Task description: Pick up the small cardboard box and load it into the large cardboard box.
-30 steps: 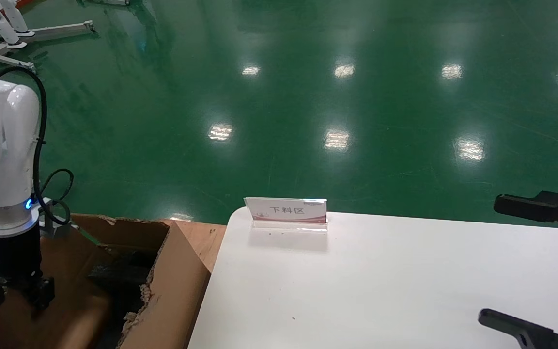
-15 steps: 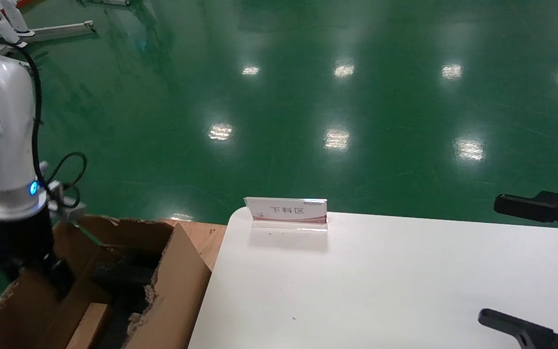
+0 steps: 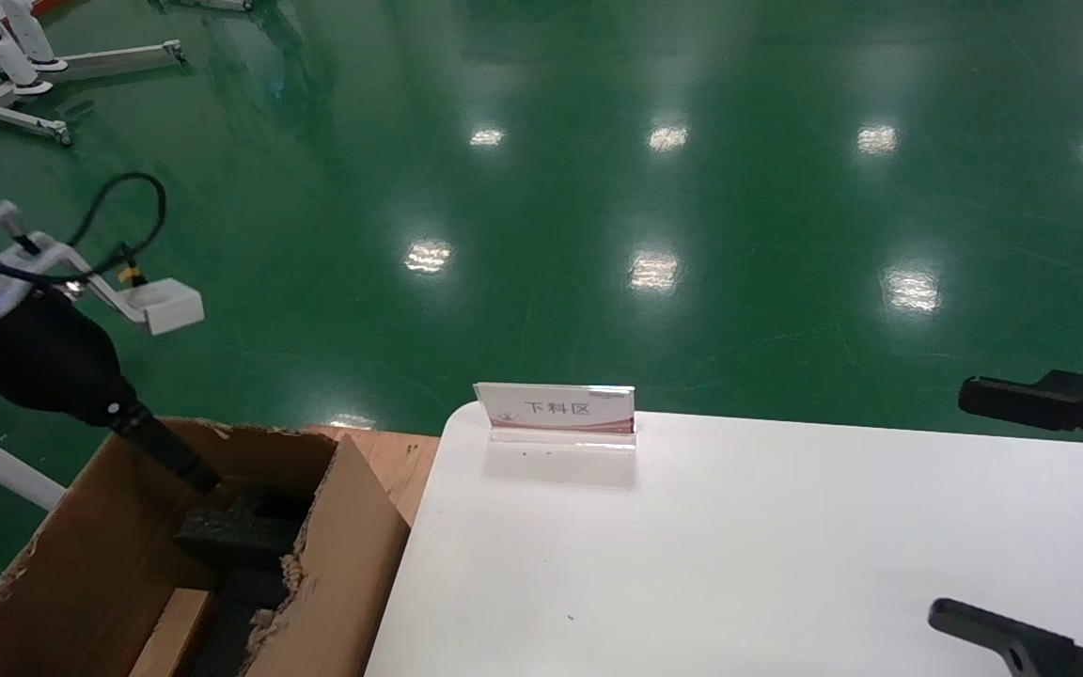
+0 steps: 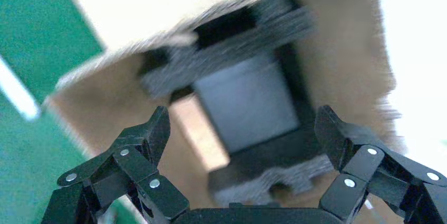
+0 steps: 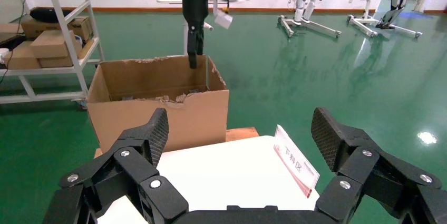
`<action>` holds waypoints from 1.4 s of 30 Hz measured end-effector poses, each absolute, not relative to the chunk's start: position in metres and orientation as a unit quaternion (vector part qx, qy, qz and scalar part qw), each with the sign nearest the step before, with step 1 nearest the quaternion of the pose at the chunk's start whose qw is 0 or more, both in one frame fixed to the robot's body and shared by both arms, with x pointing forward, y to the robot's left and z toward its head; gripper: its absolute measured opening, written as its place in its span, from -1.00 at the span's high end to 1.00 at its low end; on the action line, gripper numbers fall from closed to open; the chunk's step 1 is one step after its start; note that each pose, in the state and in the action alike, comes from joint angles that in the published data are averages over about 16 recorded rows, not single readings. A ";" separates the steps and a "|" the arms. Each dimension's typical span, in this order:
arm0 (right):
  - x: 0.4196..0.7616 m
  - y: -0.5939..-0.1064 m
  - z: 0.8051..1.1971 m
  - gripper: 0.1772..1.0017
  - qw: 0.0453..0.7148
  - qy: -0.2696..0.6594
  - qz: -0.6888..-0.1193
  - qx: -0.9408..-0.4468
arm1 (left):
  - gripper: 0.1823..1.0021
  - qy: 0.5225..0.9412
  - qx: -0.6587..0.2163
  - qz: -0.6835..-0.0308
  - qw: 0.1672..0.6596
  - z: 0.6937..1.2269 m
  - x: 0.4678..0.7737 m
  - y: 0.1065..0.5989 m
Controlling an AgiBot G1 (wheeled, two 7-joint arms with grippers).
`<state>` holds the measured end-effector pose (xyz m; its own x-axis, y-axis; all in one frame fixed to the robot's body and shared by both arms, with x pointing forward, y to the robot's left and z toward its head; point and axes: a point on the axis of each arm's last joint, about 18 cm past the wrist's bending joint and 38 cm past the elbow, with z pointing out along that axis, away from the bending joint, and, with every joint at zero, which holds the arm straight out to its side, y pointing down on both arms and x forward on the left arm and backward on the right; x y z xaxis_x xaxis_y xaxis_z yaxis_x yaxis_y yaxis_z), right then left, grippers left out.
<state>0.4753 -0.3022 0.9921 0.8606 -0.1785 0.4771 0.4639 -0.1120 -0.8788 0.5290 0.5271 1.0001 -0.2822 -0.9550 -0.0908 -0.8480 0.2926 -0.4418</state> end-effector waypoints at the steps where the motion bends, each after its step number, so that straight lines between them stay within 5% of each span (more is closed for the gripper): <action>1: 0.475 -0.302 0.992 -0.98 0.659 -0.101 -0.244 -0.705 | -0.93 0.791 -0.563 -0.169 0.172 1.002 0.527 0.526; 11: 0.475 -0.302 0.992 -0.98 0.659 -0.101 -0.244 -0.705 | -0.98 0.819 -0.481 -0.254 0.180 1.013 0.513 0.519; 42: 0.475 -0.302 0.992 -0.98 0.659 -0.101 -0.244 -0.705 | -0.98 0.858 -0.362 -0.338 0.132 0.980 0.544 0.450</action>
